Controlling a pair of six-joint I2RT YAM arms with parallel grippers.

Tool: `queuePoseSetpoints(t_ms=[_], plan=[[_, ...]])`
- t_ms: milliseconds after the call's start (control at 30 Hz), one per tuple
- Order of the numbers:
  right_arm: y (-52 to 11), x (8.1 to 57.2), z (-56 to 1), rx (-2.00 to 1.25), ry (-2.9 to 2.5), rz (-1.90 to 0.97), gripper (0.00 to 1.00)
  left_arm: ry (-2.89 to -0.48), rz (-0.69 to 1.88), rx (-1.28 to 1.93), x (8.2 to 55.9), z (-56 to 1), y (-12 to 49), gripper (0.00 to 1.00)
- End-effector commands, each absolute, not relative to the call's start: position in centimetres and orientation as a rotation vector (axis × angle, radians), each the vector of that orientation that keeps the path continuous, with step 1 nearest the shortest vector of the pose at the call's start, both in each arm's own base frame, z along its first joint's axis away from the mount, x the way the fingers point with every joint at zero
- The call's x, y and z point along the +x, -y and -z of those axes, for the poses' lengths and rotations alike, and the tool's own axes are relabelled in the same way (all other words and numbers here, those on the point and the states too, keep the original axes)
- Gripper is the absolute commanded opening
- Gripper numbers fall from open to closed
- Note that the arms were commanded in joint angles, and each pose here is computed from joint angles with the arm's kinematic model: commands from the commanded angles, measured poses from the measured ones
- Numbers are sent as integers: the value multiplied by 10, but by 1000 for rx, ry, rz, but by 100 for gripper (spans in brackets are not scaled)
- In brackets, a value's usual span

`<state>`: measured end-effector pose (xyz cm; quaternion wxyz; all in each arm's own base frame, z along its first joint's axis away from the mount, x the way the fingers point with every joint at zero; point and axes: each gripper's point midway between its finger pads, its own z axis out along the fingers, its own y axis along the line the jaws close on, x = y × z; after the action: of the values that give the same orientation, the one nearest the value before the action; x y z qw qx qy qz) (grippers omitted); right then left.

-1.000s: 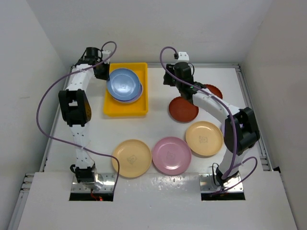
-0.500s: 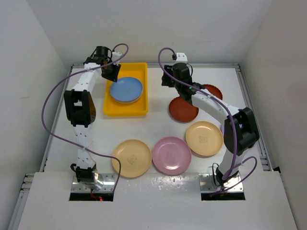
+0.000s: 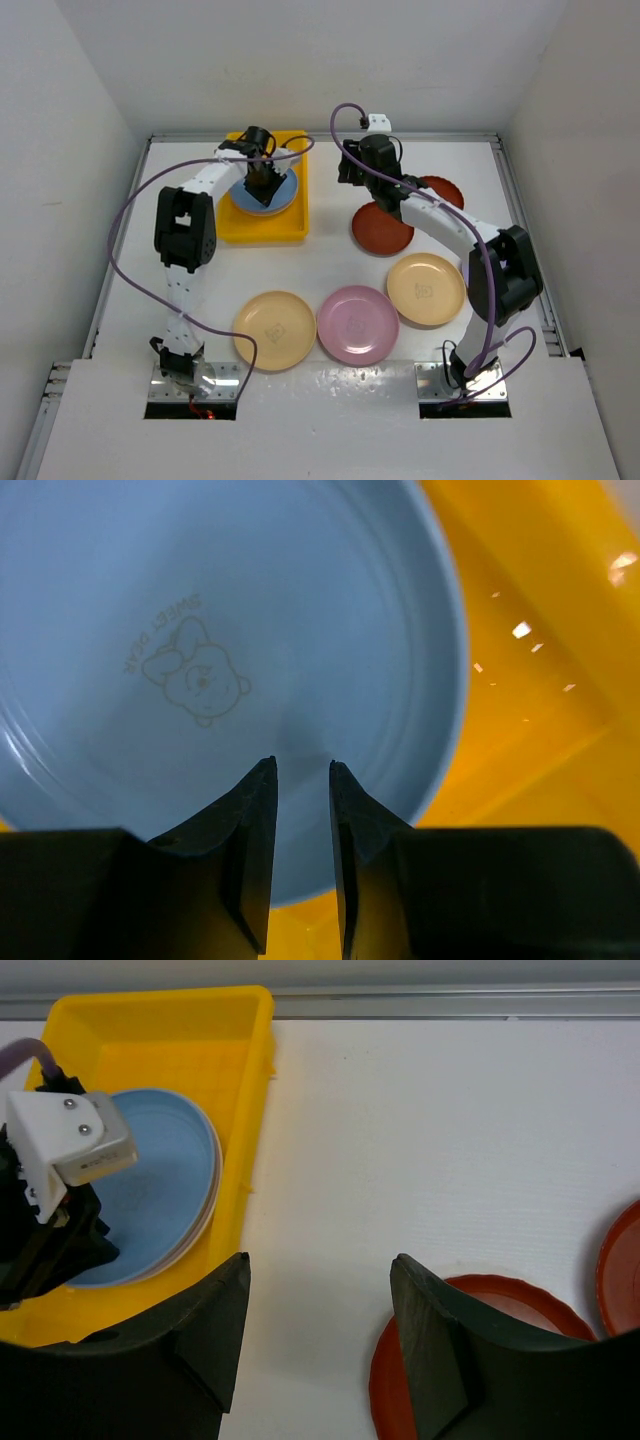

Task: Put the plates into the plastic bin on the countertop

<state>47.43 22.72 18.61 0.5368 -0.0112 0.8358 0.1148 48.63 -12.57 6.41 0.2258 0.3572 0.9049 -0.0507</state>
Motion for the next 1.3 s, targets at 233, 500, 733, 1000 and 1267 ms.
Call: queuePoseSetpoints(t_ms=[233, 500, 733, 1000, 1267], plan=[[-224, 474, -220, -2, -1912, -277, 58, -2538, 120, 931, 496, -48, 112, 30], [-223, 472, -224, -24, -1911, -271, 61, -2429, 147, 917, 501, -96, 120, 32], [-206, 458, -211, -39, -1962, -275, 65, -2320, 151, 934, 501, -159, 138, 43], [-193, 429, -213, -116, -1961, -299, 73, -2210, 527, 1591, 362, -144, 179, 57], [-183, 395, -188, -154, -2011, -325, 74, -2296, 425, 1782, 287, -86, 173, 69]])
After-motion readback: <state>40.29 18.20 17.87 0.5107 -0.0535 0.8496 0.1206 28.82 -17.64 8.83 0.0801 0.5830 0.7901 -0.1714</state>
